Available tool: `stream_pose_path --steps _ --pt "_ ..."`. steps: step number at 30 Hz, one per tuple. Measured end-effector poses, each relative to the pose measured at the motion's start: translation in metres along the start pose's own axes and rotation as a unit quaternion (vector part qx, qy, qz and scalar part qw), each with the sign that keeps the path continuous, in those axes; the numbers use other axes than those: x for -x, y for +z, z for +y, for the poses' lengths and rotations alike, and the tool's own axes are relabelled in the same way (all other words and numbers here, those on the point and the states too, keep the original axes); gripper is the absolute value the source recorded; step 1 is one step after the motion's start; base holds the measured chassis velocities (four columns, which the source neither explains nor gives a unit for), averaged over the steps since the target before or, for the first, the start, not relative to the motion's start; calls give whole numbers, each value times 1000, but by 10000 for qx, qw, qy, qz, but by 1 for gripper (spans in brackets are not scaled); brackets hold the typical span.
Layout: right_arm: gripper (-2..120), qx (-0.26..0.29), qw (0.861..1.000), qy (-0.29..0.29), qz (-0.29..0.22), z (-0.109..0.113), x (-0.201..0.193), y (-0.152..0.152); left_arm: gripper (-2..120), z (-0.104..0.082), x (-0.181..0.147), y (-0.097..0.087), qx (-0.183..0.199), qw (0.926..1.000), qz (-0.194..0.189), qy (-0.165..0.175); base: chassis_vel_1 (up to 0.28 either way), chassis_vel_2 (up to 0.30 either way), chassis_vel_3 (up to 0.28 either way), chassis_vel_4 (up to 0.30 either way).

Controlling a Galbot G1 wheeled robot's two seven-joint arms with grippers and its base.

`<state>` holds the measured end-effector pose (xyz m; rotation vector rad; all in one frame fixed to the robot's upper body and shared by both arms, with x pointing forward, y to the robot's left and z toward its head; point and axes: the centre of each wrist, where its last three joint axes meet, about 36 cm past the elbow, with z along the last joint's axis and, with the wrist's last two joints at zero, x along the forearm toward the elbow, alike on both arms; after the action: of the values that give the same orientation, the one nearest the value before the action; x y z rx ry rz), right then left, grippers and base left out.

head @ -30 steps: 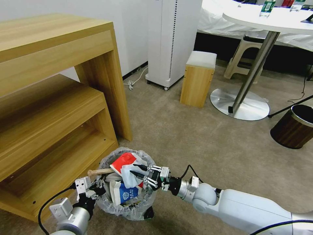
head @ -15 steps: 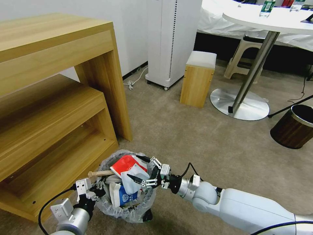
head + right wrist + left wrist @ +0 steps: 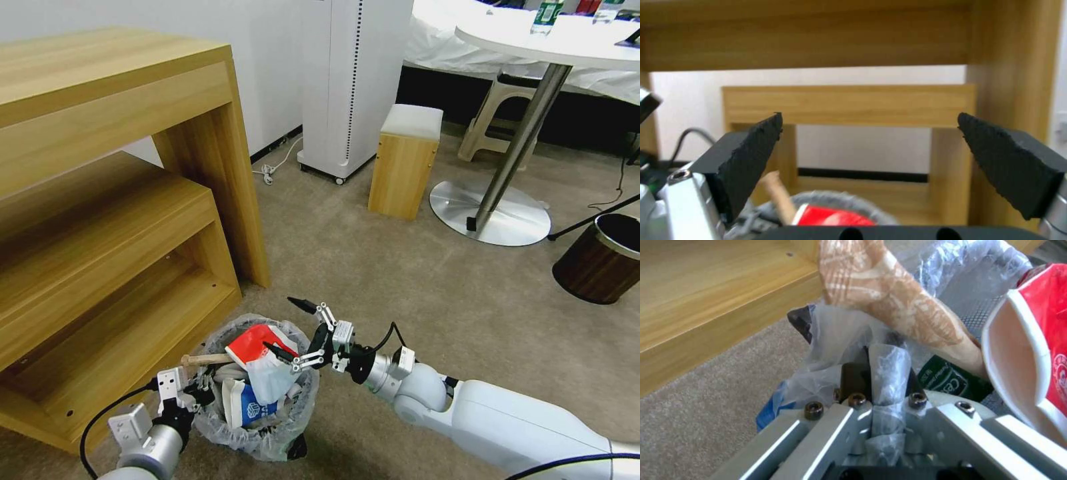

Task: Pick up the trash bin and place the garbage on the floor into it.

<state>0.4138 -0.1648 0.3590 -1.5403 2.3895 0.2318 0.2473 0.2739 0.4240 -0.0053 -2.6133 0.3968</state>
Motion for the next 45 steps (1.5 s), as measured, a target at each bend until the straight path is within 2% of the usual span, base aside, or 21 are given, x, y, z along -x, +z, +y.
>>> stream_pose_path --steps 6,15,18,30,45 --pt "100 -204 9988 354 -263 -16 3 -20 1 6 7 3 -44 9999 126 -38 0 0 0 0" --pt "100 -810 9857 1273 -747 -71 -11 -71 1 19 23 13 -110 9993 304 -180 0 0 0 0" --pt "100 -879 9828 1414 -802 -77 -16 -79 1 21 24 14 -164 9991 325 -226 0 0 0 0" --pt "100 -1116 9714 1882 -926 -85 -36 -91 1 35 36 22 -234 9979 405 -450 0 0 0 0" --pt "100 -1519 9571 2303 -881 -85 -64 -95 1 43 44 15 -168 9979 327 -533 0 0 0 0"
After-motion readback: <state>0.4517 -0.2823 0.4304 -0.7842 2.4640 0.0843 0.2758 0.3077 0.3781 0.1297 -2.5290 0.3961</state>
